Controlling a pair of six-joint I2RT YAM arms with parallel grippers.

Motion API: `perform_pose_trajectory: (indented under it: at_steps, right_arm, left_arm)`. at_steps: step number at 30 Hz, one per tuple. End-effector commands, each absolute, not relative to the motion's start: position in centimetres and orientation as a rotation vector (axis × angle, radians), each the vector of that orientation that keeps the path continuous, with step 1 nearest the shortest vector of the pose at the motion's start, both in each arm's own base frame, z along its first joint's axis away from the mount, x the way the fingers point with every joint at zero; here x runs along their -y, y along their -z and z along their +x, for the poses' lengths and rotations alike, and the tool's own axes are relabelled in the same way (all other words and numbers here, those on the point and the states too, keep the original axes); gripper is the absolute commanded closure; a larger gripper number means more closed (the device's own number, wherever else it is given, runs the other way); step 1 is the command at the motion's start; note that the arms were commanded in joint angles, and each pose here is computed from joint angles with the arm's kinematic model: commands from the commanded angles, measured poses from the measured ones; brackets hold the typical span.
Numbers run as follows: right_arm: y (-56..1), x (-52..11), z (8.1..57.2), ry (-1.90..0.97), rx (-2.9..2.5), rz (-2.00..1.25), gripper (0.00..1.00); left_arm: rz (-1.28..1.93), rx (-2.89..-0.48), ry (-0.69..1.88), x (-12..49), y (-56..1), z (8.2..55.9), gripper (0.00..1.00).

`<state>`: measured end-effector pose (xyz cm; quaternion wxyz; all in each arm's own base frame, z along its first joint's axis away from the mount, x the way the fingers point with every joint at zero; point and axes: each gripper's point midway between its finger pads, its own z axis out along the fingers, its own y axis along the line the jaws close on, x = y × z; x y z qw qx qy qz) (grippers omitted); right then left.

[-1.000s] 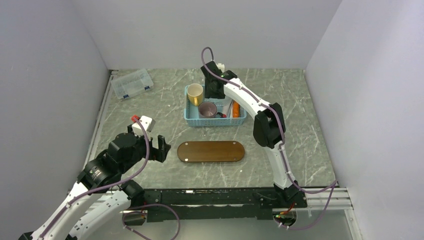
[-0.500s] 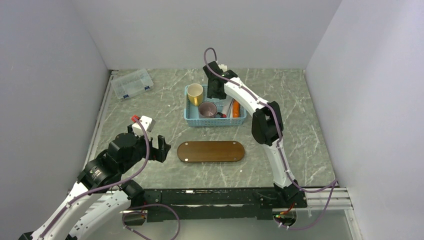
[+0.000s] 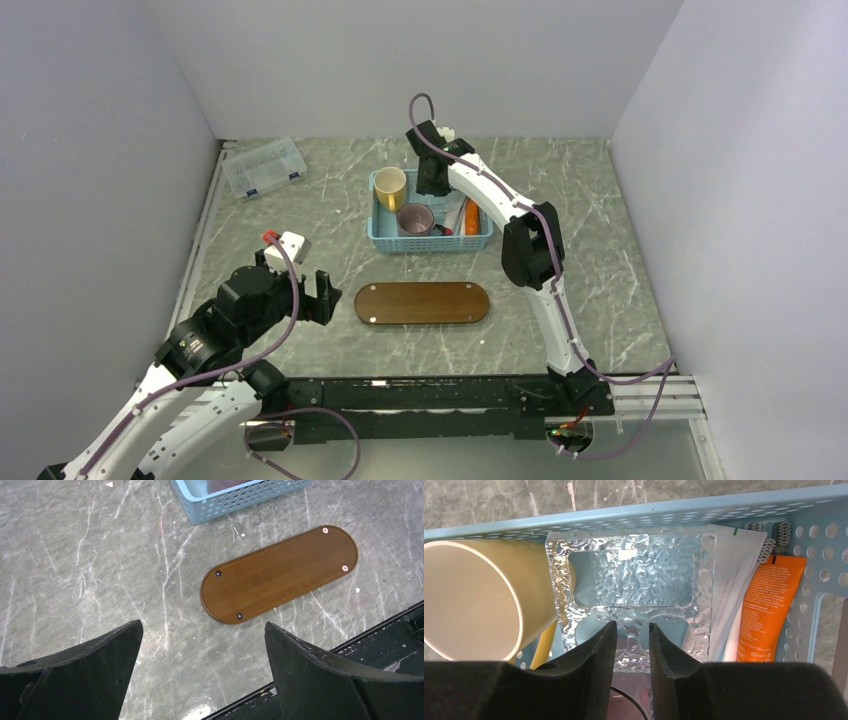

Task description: Prepare toiletry sets of a toothbrush and toothpaste on the tray

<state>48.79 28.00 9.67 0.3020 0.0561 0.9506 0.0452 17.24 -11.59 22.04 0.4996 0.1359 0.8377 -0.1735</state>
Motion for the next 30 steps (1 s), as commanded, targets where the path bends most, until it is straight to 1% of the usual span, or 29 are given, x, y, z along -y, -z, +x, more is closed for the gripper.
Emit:
perform_pose_trajectory:
  at_steps: [1, 5, 8, 11, 19, 30]
  right_arm:
    - [-10.7, -28.4, 49.7, -0.152, -2.487, 0.161, 0.7]
    - [-10.7, -28.4, 49.6, -0.155, -2.489, 0.159, 0.77]
    - [-10.7, -28.4, 49.5, -0.157, -2.492, 0.159, 0.78]
    - [-10.6, -28.4, 49.3, -0.157, -2.495, 0.158, 0.82]
    - [-12.1, -28.4, 49.5, -0.166, -2.465, 0.156, 1.0]
    - [-15.3, -27.4, 49.8, -0.15, -2.388, 0.172, 1.0]
  left_arm:
    - [0.34, -1.993, 0.435, 12.0, -22.8, 17.5, 0.01]
    - [0.344, -1.996, 0.435, 12.0, -22.8, 17.5, 0.0]
    - [0.345, -1.997, 0.434, 12.0, -22.7, 17.6, 0.01]
    - [0.348, -1.999, 0.434, 12.1, -22.7, 17.6, 0.01]
    - [0.349, -1.999, 0.432, 12.1, -22.7, 17.6, 0.01]
    - [0.349, -2.006, 0.428, 12.1, -22.5, 17.7, 0.01]
